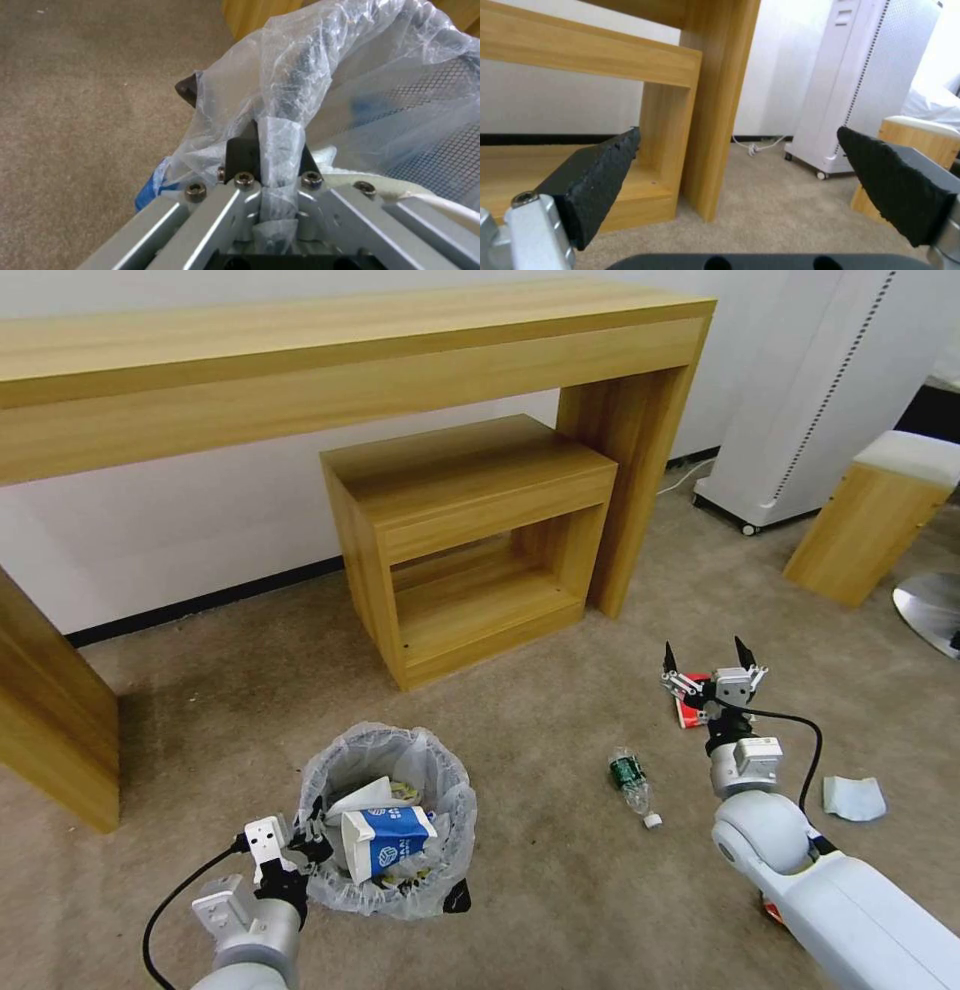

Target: Pick up the trash bin and place the garbage on the floor into it.

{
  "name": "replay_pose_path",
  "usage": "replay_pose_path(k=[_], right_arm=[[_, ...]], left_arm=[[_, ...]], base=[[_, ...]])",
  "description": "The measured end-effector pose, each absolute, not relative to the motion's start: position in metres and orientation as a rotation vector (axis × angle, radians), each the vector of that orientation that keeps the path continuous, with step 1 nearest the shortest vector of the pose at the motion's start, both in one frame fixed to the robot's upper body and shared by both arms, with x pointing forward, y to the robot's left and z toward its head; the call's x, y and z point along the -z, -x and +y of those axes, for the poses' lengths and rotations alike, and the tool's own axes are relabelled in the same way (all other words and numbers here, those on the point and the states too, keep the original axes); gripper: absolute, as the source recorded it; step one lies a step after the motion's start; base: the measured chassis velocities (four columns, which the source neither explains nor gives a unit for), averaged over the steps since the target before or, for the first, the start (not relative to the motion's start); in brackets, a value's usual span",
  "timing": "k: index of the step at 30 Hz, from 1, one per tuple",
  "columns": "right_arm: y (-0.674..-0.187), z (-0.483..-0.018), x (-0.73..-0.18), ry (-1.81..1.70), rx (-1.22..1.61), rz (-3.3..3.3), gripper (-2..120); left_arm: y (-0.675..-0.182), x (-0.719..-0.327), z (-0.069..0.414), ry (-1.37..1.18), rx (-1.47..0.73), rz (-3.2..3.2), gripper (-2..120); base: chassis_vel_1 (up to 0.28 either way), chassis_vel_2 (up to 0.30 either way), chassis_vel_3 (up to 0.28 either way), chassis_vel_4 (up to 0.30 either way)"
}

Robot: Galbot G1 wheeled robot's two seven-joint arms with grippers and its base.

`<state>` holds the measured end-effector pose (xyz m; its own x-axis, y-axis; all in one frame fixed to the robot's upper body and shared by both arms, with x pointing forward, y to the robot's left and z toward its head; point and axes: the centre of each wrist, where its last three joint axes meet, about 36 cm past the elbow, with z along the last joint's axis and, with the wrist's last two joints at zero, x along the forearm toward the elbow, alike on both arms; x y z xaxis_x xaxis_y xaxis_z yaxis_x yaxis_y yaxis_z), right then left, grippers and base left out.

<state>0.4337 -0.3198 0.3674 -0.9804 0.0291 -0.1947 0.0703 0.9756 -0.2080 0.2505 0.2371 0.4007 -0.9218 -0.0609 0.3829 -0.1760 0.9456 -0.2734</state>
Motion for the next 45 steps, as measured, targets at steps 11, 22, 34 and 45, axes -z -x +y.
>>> replay_pose_path(k=[11,22,34,45], right_arm=[[-0.433,-0.314,-0.359,-0.011,0.316,2.895,100],[-0.434,-0.317,-0.358,-0.011,0.324,2.878,99],[-0.434,-0.318,-0.357,-0.018,0.322,2.872,98],[-0.434,-0.318,-0.354,-0.029,0.33,2.86,99]], left_arm=[[-0.248,-0.402,0.238,-0.174,-0.428,-2.722,1],[-0.248,-0.401,0.238,-0.173,-0.426,-2.72,1],[-0.247,-0.401,0.237,-0.172,-0.423,-2.718,1],[-0.246,-0.402,0.236,-0.168,-0.424,-2.719,1]], base=[[0.0,0.0,0.0,0.0],[0.0,0.0,0.0,0.0],[-0.045,-0.048,-0.051,-0.039],[-0.049,-0.048,-0.052,-0.054]])
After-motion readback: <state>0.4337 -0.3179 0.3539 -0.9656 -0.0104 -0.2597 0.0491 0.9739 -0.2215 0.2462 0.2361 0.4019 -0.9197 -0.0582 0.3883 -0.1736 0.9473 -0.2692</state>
